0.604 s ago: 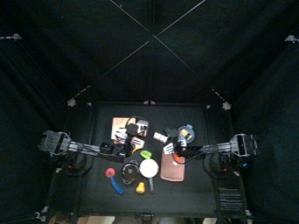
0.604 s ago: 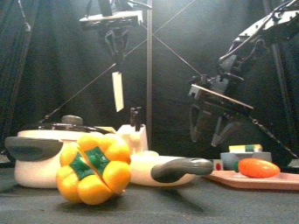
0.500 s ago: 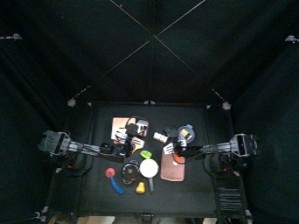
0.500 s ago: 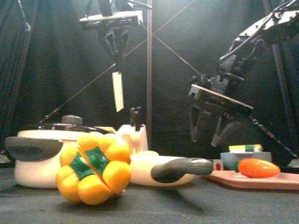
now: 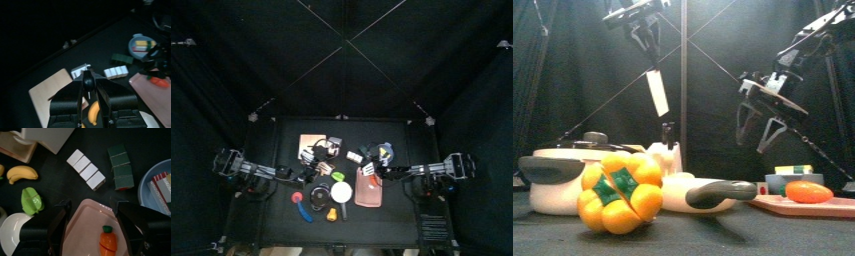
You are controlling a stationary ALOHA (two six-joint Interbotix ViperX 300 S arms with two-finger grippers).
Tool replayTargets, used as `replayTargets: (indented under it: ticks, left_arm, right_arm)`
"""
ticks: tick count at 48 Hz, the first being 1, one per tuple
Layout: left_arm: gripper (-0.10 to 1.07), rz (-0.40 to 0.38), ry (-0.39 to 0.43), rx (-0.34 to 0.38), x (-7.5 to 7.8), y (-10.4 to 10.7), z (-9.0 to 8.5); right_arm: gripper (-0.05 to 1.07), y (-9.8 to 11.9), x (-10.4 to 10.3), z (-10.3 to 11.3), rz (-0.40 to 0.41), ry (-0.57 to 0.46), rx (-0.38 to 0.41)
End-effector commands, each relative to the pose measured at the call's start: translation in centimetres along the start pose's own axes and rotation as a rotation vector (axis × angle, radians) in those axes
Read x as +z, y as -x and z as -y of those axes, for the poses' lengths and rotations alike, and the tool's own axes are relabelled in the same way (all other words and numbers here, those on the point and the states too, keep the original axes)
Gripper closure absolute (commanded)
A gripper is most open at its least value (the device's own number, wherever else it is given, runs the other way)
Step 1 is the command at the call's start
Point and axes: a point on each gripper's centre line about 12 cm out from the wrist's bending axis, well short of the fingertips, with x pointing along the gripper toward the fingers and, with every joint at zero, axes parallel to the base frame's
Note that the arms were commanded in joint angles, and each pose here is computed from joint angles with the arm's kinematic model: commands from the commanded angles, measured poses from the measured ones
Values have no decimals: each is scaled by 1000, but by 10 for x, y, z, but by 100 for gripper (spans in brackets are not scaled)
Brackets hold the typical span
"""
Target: Grab cleaver with other hand
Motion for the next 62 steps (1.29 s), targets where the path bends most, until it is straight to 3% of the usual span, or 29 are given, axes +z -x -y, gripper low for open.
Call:
replayTargets:
  ticks: [1,15,27,46,52,62]
  left_arm:
    - [41,76,22,-144,14,11,-1]
    - [41,159,-32,-486,-4,7,9]
    - [41,165,-73,-678,-24,-12,12]
    - [41,198,-274,-759,-49,-37,24]
    - [41,193,-330,-754,-56,-49,33]
    - [41,168,-329,-750,-56,-69,39]
  right_arm:
    - [8,22,9,-6,46,10,89]
    - [9,62,6,3,136,112,242]
    - [8,86,-5,16,194,198,346]
    - [9,92,-32,11,223,441,491]
    - [9,93,-30,10,249,464,494]
    - [9,94,-24,15,279,449,462]
